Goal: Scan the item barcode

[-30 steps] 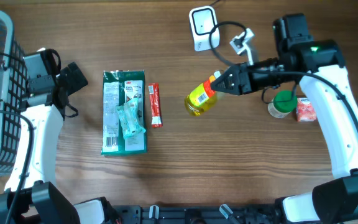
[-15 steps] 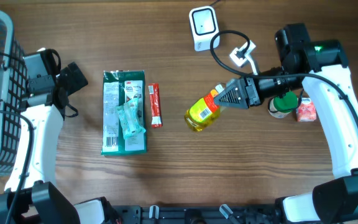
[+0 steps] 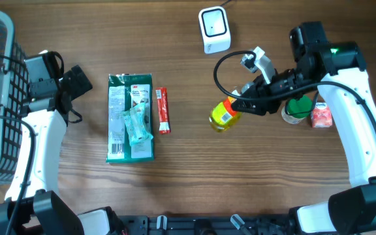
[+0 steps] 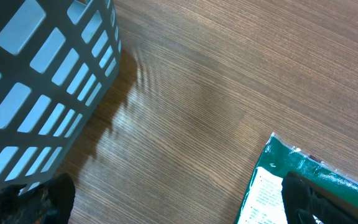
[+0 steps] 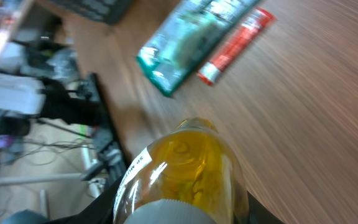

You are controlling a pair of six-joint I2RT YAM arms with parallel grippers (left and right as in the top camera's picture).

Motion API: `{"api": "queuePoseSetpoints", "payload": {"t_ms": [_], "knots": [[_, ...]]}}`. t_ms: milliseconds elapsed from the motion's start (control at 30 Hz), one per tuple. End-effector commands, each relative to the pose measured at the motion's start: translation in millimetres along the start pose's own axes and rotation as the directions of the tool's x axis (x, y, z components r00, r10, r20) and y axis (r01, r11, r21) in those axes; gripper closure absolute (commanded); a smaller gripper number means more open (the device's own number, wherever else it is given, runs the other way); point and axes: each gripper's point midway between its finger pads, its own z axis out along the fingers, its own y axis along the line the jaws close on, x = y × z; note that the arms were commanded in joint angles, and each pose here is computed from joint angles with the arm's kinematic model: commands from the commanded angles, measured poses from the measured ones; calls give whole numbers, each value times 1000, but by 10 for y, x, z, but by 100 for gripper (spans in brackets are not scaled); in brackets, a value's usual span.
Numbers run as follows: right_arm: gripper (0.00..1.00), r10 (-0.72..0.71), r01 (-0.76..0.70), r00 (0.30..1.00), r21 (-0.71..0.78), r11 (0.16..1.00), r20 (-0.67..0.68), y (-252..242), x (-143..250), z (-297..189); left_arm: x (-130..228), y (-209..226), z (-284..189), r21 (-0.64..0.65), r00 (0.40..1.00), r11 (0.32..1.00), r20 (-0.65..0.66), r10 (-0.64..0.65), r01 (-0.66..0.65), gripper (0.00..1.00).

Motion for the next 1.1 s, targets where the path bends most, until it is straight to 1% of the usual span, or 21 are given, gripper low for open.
{"api": "queuePoseSetpoints", "payload": {"t_ms": [0, 133, 233, 333, 400, 467, 667, 833, 867, 933, 967, 1000, 1067], "knots": [[96, -70, 91, 987, -149, 985, 144, 346, -220, -87, -84, 3, -55, 5, 1000, 1000, 25, 4, -4, 0], [96, 10, 33, 982, -226, 973, 187, 462, -309, -128, -83, 3, -55, 5, 1000, 1000, 24, 4, -4, 0], [96, 48, 19, 974, -290, 957, 222, 563, -381, -172, -83, 3, -55, 5, 1000, 1000, 24, 4, -4, 0], [96, 128, -34, 960, -351, 936, 248, 613, -448, -257, -83, 3, -55, 5, 1000, 1000, 24, 4, -4, 0], [96, 221, -100, 939, -406, 908, 263, 621, -502, -364, -83, 3, -55, 5, 1000, 1000, 24, 4, -4, 0], [96, 283, -143, 919, -437, 888, 274, 600, -535, -451, -83, 3, -55, 5, 1000, 1000, 24, 4, -4, 0], [96, 344, -198, 894, -437, 877, 286, 504, -505, -567, -83, 3, -55, 5, 1000, 1000, 24, 4, -4, 0], [96, 344, -201, 895, -432, 879, 285, 495, -498, -565, -83, 3, -55, 5, 1000, 1000, 24, 4, -4, 0], [96, 335, -201, 899, -415, 887, 282, 472, -484, -550, -83, 3, -55, 5, 1000, 1000, 24, 4, -4, 0], [96, 302, -216, 919, -317, 923, 253, 320, -395, -466, -83, 3, -55, 5, 1000, 1000, 24, 4, -4, 0], [96, 286, -230, 931, -243, 942, 226, 206, -320, -416, -83, 3, -55, 5, 1000, 1000, 24, 4, -4, 0], [96, 274, -252, 945, -136, 958, 180, 47, -200, -362, -83, 3, -55, 5, 1000, 1000, 24, 4, -4, 0], [96, 295, -302, 951, 70, 951, 96, -266, 27, -328, -83, 3, -55, 5, 1000, 1000, 24, 4, -4, 0]]}}
